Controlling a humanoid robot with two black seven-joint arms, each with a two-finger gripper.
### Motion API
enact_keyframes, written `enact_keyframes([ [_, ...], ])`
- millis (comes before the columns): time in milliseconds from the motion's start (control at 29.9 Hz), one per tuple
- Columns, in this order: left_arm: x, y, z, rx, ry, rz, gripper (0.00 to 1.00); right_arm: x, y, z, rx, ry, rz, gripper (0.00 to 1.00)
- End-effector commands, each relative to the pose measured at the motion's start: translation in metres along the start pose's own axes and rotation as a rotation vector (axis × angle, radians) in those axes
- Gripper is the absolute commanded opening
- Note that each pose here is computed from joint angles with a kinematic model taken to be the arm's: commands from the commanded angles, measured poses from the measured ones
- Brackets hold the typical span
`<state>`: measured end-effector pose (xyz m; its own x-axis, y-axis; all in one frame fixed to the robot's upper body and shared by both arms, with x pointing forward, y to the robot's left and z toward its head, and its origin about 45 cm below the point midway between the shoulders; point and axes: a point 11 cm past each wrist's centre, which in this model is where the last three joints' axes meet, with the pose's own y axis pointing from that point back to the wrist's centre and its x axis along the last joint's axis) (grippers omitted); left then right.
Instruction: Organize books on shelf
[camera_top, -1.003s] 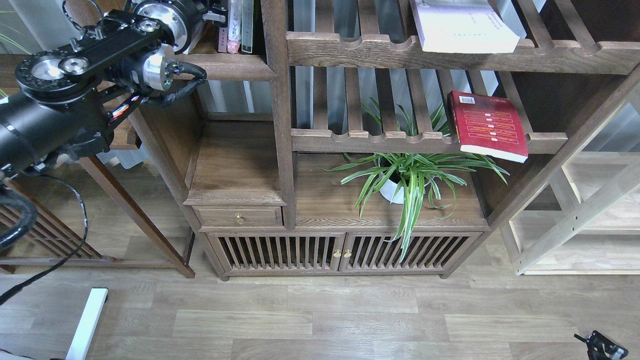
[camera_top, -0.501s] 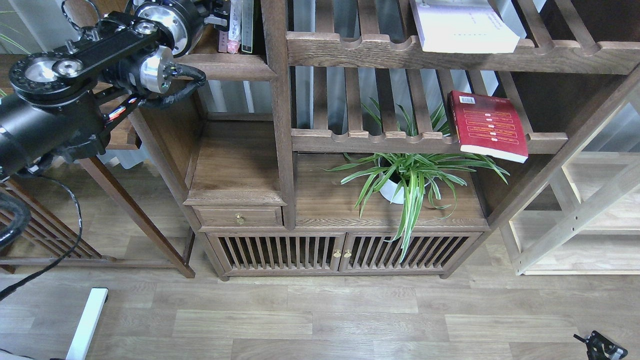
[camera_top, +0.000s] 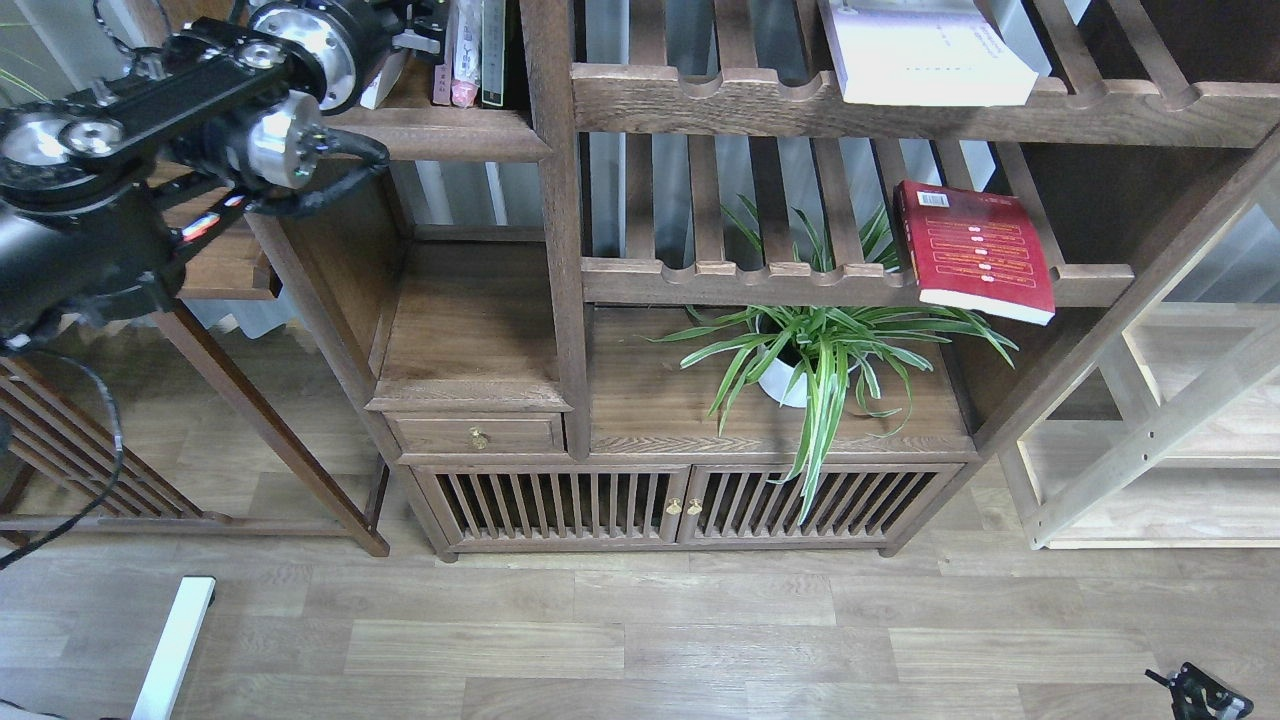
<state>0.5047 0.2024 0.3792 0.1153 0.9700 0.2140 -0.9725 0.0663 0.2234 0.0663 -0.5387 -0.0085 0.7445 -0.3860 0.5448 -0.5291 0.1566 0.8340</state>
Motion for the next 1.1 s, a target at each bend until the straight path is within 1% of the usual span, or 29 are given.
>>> enact_keyframes([
  [0, 0.009, 0.007, 0.001, -0.005, -0.006, -0.003, 0.65, -0.002, -0.001, -0.001, 0.002, -0.002, -0.002, 1.00],
  [301, 0.018, 0.023, 0.001, -0.014, -0.038, -0.028, 0.65, -0.010, 0.001, -0.001, 0.002, -0.007, -0.017, 1.00],
  [1070, 0.008, 0.029, 0.000, -0.008, -0.046, -0.064, 0.65, -0.012, 0.005, 0.004, -0.008, -0.007, -0.024, 1.00],
])
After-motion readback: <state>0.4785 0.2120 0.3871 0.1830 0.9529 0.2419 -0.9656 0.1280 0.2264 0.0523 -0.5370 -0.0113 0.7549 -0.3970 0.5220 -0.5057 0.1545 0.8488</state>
